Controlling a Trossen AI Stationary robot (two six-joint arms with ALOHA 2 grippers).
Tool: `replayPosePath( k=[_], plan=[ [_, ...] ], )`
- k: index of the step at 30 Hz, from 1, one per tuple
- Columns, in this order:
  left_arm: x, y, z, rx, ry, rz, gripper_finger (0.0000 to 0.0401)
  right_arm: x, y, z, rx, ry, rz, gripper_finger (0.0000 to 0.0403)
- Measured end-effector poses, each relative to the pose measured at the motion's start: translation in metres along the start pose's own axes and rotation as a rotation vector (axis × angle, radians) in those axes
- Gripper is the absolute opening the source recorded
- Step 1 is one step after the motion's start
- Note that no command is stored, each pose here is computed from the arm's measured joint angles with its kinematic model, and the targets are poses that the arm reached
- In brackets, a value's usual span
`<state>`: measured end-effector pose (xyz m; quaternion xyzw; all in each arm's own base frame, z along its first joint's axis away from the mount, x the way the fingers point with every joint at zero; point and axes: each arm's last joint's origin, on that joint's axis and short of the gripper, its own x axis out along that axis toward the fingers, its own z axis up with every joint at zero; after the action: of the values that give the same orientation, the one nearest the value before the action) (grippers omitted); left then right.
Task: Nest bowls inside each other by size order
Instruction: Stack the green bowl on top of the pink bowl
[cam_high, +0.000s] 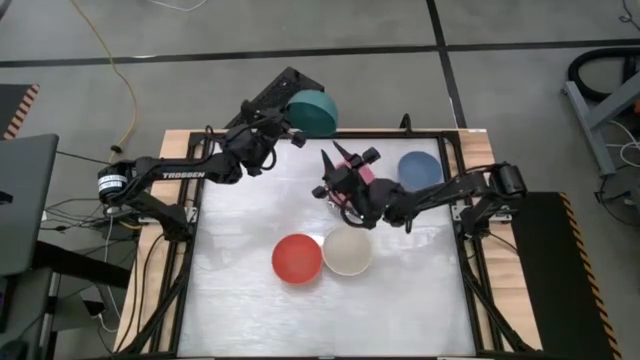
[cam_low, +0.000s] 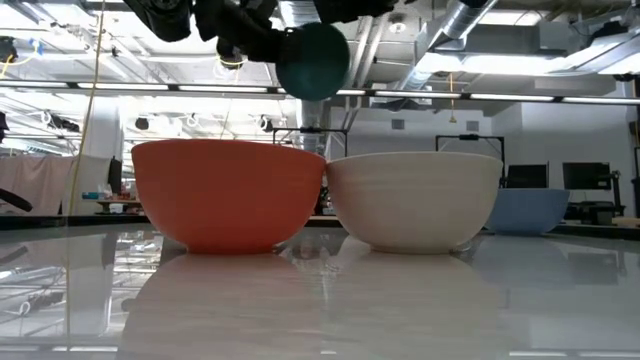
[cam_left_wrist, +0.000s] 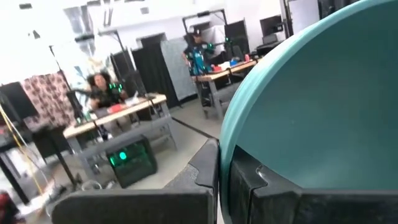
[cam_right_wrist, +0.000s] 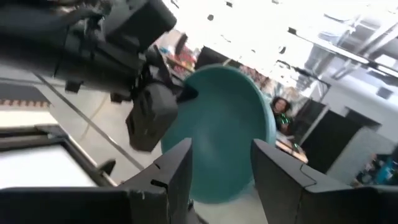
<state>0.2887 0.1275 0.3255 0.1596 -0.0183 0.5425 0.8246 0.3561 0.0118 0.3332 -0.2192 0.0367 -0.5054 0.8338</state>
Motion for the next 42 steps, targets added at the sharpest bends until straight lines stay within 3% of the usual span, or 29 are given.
replayPosePath(
  k=[12, 19, 26, 31, 37, 42],
  plan=[
    [-0.007, -0.004, 0.007, 0.179, -0.026, 0.009, 0.0000, 0.036, -0.019, -0.011, 0.017, -0.002, -0.070, 0.0182],
    [-0.010, -0.004, 0.013, 0.194, -0.051, 0.049, 0.0000, 0.051, -0.027, -0.018, 0.043, 0.013, -0.109, 0.0182],
    [-0.020, -0.011, 0.021, 0.180, -0.095, 0.016, 0.0000, 0.061, -0.031, -0.025, 0.088, 0.027, -0.123, 0.0177],
    [-0.024, -0.014, 0.022, 0.168, -0.094, 0.005, 0.0000, 0.063, -0.031, -0.027, 0.124, 0.039, -0.124, 0.0133],
    [-0.024, -0.017, 0.019, 0.158, -0.077, -0.026, 0.0001, 0.064, -0.032, -0.030, 0.145, 0.068, -0.142, 0.0022],
    [-0.023, -0.019, 0.015, 0.147, -0.055, -0.050, 0.0015, 0.064, -0.029, -0.034, 0.145, 0.101, -0.147, 0.0013]
  ],
)
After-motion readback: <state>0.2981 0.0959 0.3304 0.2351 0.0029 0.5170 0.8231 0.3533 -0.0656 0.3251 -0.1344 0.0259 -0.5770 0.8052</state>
